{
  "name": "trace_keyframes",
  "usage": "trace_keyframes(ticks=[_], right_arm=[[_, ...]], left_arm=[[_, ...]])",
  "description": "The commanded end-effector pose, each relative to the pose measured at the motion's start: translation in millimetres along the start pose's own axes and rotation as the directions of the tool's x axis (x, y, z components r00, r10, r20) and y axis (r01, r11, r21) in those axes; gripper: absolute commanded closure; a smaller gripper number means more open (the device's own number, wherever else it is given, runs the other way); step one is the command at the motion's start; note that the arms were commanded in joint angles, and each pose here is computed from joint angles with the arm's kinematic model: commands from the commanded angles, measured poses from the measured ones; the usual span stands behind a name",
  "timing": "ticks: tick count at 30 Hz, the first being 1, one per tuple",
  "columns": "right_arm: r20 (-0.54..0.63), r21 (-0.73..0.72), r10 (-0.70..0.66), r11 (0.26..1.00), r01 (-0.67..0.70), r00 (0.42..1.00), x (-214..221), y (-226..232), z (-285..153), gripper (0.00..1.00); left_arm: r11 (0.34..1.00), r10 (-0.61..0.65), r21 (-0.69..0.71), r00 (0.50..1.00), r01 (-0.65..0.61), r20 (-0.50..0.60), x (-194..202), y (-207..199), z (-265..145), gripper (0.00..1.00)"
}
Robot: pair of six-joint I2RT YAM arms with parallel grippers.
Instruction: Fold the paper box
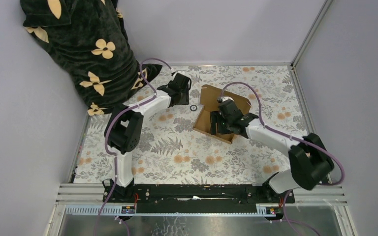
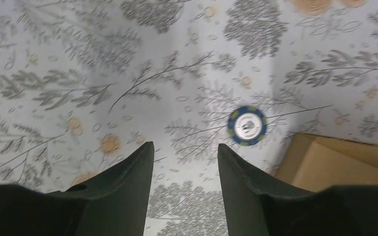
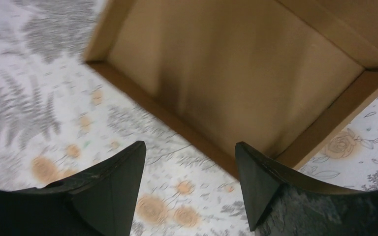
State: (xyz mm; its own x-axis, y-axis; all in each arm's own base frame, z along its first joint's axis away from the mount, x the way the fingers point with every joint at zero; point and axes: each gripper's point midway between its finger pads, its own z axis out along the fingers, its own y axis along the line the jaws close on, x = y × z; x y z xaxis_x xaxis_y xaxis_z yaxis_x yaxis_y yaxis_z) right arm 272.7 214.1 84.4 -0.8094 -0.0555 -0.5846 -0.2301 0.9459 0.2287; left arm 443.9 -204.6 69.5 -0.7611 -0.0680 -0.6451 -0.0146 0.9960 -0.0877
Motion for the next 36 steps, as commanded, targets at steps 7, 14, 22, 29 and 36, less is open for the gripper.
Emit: trace_keyframes(ticks=[7,14,22,29,36], right_arm=[[-0.002,0.222,0.011,0.975,-0.010,1.000,-35,-51,43,0.23],[-0.024,0.325,0.021,0.946,-0.013,0.999,-42,-92,50,0.22],[-0.010,0.393,-0.005,0.920,0.009,1.000,-46,-110,43,0.22],[0.093,0.402,-0.039,0.916,-0.001,0.995,-55,-114,11,0.22],[0.099,0.525,-0.080,0.851,0.016,0.992,-53,-138,-8,0.21]], left_arm=[[0.995,0.087,0.041,0.996,-0.086,-0.019,2,-29,15,0.40],[0.993,0.107,0.048,0.993,-0.105,-0.044,14,-35,23,0.37],[0.991,0.118,0.072,0.992,-0.115,-0.045,16,-45,27,0.37],[0.989,0.121,0.092,0.992,-0.116,-0.045,21,-53,27,0.37],[0.985,0.136,0.111,0.989,-0.130,-0.053,27,-66,31,0.37]])
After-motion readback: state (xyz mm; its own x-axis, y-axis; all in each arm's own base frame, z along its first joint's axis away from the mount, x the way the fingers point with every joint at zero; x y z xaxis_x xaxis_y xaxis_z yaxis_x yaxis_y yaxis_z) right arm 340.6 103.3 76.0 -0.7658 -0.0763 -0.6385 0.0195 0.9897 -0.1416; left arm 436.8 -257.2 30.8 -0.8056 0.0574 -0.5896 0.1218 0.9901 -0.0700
